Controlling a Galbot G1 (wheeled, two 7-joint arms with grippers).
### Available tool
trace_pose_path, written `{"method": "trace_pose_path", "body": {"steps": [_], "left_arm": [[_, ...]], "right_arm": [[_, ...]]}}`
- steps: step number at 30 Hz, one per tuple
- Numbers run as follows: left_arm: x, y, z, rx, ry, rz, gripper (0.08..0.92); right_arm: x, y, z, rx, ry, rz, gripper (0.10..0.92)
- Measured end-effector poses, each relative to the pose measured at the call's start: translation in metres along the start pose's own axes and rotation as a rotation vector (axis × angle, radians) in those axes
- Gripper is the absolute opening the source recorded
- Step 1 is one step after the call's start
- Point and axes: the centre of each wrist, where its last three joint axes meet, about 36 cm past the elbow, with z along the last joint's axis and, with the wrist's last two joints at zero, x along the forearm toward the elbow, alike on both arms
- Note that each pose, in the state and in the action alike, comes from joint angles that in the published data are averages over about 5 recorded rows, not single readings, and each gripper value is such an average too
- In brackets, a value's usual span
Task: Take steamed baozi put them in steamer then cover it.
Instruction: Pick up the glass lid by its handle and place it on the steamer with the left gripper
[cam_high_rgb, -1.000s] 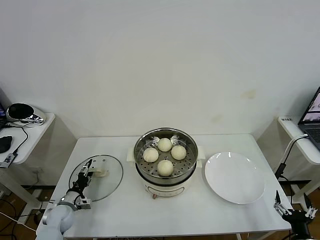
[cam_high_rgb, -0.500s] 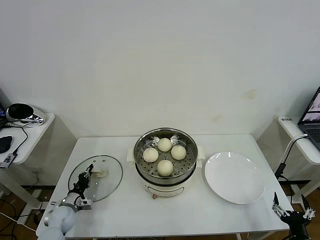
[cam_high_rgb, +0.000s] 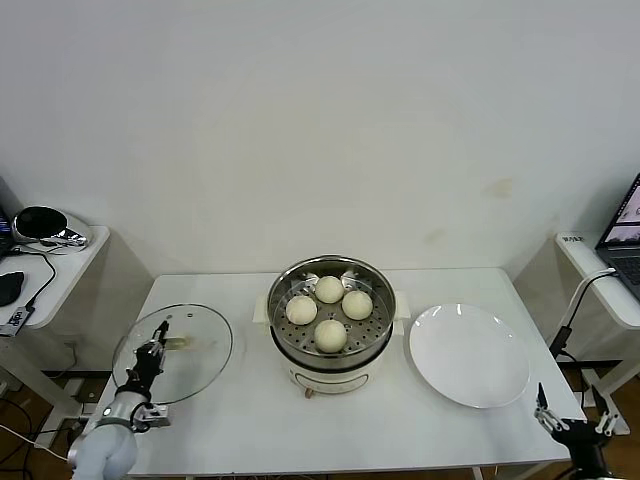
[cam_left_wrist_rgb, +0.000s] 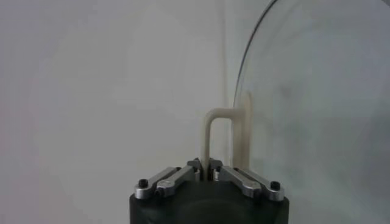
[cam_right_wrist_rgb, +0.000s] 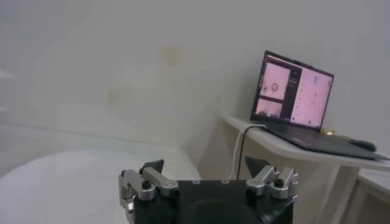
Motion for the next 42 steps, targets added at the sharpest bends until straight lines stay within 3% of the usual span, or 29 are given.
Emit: {"method": "trace_pose_path", "body": {"steps": [8,13,23,32,42], "left_arm": [[0.033,0.058,-0.005,0.010,0.067,-0.036,0.149],[0.040,0.103,-0.024,0.043,0.076,-0.073,0.149],[0.033,0.164,-0.084,0.132,-0.018,-0.083,0.147],[0.009,0.180,-0.151,0.199,-0.089,-0.053,0.147],[-0.012,0.186,-0.224,0.213,-0.119,-0.027,0.147]], "right_arm": [[-0.001,0.008,0.001,0.012,-0.002,-0.030,0.823],[-0.003,0.016,0.001,0.018,-0.008,-0.049,0.823],[-0.004,0.031,-0.002,0.028,-0.013,-0.073,0.823],[-0.009,0.042,-0.007,0.048,-0.013,-0.071,0.823],[-0.013,0.049,-0.008,0.083,-0.007,-0.068,0.823]]}}
